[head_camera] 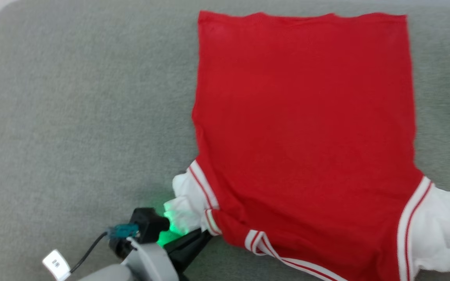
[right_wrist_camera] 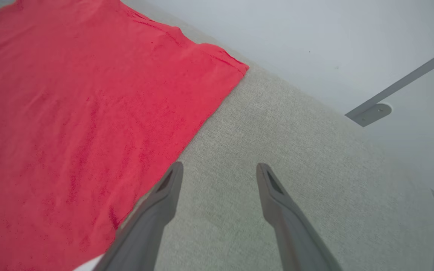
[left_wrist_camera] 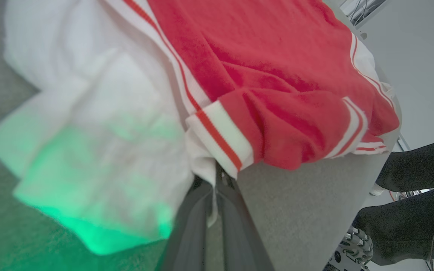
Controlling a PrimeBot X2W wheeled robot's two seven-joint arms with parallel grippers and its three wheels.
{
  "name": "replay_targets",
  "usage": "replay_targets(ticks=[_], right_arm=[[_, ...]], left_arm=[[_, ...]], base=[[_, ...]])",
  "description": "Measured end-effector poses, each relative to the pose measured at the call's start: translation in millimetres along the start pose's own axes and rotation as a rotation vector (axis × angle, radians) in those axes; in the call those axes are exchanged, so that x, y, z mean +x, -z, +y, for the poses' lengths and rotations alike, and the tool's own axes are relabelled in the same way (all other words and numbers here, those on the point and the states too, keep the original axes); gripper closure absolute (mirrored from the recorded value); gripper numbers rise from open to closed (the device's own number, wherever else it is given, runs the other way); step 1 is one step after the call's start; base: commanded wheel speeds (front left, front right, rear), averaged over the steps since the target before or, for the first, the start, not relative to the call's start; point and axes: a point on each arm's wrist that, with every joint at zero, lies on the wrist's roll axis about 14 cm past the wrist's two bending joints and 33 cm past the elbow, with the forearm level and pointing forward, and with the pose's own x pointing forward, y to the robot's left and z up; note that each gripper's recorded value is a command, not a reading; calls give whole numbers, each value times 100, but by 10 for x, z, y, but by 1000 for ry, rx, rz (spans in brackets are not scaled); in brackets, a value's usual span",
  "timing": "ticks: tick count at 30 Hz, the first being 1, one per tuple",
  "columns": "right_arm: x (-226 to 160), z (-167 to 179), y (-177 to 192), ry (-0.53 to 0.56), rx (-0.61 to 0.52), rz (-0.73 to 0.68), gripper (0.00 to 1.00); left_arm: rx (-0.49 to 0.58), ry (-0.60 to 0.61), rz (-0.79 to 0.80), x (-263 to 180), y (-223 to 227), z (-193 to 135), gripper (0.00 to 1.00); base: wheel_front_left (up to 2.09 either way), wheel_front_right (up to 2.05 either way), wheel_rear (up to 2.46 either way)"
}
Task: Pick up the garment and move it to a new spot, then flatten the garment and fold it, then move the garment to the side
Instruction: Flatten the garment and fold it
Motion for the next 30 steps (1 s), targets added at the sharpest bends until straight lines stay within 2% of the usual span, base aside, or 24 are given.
replay_targets(ticks=[5,8,12,15,19,24,25,26,30], right_arm=[[517,18,-59,4,35,135,0],[822,-95,-117,53,24,210,0],[1186,-214,-267,84,136,230,0],[1424,-239,-175,114,136,300,0],[1691,-117,75,90,171,408,0],[1888,-85,109,77,197,422,0],[1915,-73,118,73,198,422,60],[1935,-56,136,70,192,427,100],[1924,22,75,40,197,394,100]], left_arm=[[3,8,-9,68,-45,14,100],[-1,12,-13,116,-59,38,100],[-18,2,-19,139,-58,85,100],[-32,-5,-23,154,-49,120,100],[-48,-16,-26,179,-26,166,100],[-66,-20,-20,195,12,202,100],[-71,-21,-18,198,21,209,100],[-74,-22,-16,200,31,214,100],[-72,-18,-26,206,3,212,100]], base=[[0,0,0],[0,0,0],[0,0,0],[0,0,0],[0,0,0],[0,0,0],[0,0,0],[0,0,0],[0,0,0]])
